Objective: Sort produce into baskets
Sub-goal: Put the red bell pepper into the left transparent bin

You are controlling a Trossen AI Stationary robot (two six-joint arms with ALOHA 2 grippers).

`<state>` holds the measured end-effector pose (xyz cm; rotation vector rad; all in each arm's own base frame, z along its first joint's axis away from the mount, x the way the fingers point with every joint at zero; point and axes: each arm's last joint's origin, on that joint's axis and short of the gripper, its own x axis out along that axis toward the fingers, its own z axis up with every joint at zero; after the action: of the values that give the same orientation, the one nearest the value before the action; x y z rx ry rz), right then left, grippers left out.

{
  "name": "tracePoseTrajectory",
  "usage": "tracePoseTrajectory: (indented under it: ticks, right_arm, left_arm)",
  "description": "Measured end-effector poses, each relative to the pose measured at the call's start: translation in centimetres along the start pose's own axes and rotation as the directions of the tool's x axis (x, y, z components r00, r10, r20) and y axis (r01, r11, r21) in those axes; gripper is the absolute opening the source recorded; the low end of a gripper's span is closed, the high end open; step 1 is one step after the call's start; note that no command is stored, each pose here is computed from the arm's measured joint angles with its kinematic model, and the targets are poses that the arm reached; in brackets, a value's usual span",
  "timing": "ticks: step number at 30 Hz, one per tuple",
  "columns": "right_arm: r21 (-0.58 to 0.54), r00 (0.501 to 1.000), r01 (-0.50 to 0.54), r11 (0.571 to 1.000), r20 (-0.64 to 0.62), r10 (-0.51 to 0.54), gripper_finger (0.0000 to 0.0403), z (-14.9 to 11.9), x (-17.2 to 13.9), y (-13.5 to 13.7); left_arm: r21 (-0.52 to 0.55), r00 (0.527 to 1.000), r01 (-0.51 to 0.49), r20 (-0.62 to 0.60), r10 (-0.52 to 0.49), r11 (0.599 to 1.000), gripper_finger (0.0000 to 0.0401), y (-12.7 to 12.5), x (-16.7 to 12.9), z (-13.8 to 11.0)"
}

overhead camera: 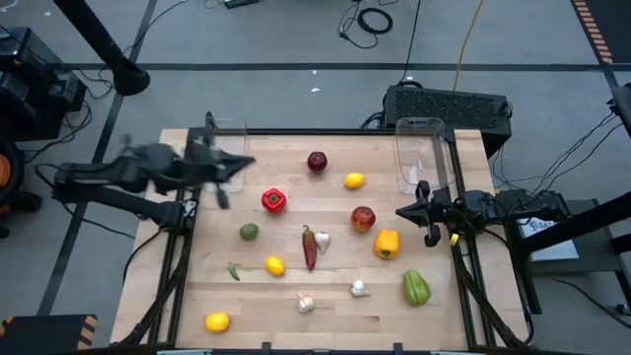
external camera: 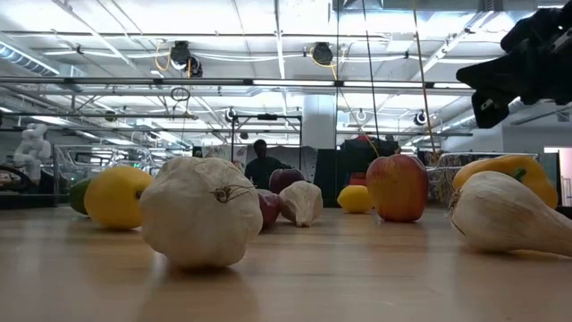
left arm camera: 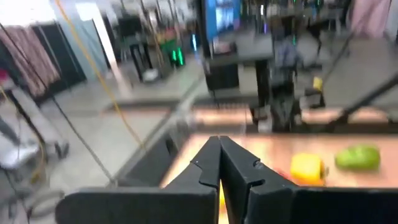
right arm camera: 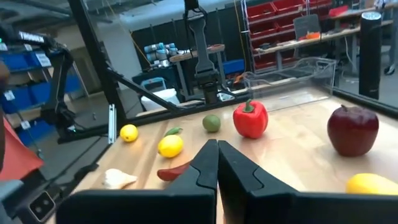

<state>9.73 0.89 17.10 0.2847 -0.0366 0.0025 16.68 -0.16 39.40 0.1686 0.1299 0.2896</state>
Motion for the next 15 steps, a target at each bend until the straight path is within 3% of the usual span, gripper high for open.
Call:
tracePoseTrajectory:
  ticks: [9, 15]
  right_arm:
    - [0.159, 1.0, 0.014, 0.987, 0.012, -0.016, 0.0, 0.1, 0.0, 0.0]
    - [0.18, 0.983, 0.044, 0.983, 0.167, -0.075, 0.0, 1.5, -0.1, 0.1]
  left_arm:
    - [-0.003, 0.965, 0.019, -0.263, -0.02, 1.0, 0.0006, -2.8, 4.6, -6.7]
    - [0.005, 0.964, 0.014, -0.267, -0.012, 1.0, 0.0006, -3.4, 6.2, -7.2]
